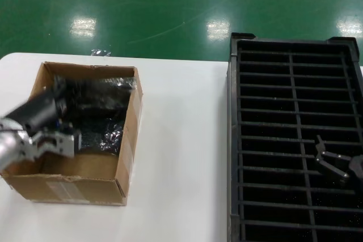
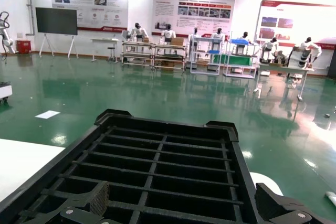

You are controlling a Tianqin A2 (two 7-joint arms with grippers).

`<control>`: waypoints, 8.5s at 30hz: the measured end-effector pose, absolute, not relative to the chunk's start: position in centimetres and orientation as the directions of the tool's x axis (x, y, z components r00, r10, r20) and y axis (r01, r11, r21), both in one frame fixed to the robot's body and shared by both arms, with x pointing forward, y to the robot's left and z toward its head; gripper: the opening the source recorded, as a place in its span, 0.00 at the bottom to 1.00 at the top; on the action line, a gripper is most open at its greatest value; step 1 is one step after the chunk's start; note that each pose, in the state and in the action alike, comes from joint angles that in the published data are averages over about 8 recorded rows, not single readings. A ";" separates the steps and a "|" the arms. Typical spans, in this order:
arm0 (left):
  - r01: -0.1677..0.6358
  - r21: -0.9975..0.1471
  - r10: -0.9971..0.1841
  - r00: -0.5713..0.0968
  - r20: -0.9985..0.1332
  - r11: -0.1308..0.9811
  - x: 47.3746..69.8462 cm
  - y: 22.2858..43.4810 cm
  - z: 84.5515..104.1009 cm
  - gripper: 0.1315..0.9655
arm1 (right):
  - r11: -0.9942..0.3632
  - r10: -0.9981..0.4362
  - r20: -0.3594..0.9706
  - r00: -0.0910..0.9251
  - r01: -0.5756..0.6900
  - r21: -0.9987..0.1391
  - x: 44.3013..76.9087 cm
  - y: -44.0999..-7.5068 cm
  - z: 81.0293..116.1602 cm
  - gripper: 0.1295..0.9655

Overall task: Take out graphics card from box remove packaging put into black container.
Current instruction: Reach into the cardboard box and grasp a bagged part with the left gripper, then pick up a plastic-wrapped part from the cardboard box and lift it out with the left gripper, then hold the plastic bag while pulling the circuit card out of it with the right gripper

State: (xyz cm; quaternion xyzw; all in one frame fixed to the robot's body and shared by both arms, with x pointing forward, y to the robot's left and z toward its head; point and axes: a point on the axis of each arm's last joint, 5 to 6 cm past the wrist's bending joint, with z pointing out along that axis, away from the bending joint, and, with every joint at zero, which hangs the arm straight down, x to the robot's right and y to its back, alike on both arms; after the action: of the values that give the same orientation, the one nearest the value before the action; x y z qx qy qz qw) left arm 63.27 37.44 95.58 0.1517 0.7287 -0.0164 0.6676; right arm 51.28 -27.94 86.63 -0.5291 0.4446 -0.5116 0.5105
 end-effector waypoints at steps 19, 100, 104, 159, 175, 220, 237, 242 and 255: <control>0.263 0.150 0.215 -0.239 -0.947 0.953 60.3 38.4 93.0 0.02 | -0.083 -0.993 0.087 0.081 0.052 -0.995 51.3 -27.9 86.6 1.00; 0.252 0.119 0.132 -0.037 -0.991 0.961 53.5 37.9 100.4 0.01 | -0.083 -0.993 0.087 0.081 0.052 -0.995 51.3 -27.9 86.6 1.00; 0.269 0.124 0.123 0.018 -0.992 0.955 51.3 37.2 101.7 0.01 | -0.083 -0.993 0.087 0.081 0.052 -0.995 51.3 -27.9 86.6 1.00; 0.485 0.039 0.054 -0.017 -0.998 0.874 48.2 31.7 99.4 0.01 | -0.076 -0.946 0.144 0.291 0.230 -0.970 56.0 -17.5 93.9 0.93; 0.485 0.039 0.054 -0.017 -0.998 0.874 48.2 31.7 99.4 0.01 | -0.182 -0.835 0.254 0.488 0.191 -0.965 57.1 -19.4 93.9 0.69; 0.485 0.039 0.054 -0.017 -0.998 0.874 48.2 31.7 99.4 0.01 | -0.291 -0.448 0.406 0.797 0.299 -0.909 60.6 -18.2 94.3 0.00; 0.485 0.039 0.054 -0.017 -0.998 0.874 48.2 31.7 99.4 0.01 | -0.344 -0.290 0.454 0.842 0.351 -0.871 63.6 -17.9 96.1 0.00; 0.485 0.039 0.054 -0.017 -0.998 0.874 48.2 31.7 99.4 0.01 | -0.344 -0.300 0.459 0.836 0.354 -0.870 63.8 -17.8 96.2 0.00; 0.485 0.039 0.054 -0.017 -0.998 0.874 48.2 31.7 99.4 0.01 | -0.360 -0.337 0.474 0.813 0.355 -0.863 65.2 -17.5 95.9 0.00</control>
State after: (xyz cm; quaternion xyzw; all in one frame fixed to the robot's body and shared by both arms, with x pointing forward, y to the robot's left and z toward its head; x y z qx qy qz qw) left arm 48.18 31.70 99.39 0.1940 0.6949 -0.1598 0.6737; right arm 65.21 -17.53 95.90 -0.7658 -0.0059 -0.3054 0.5659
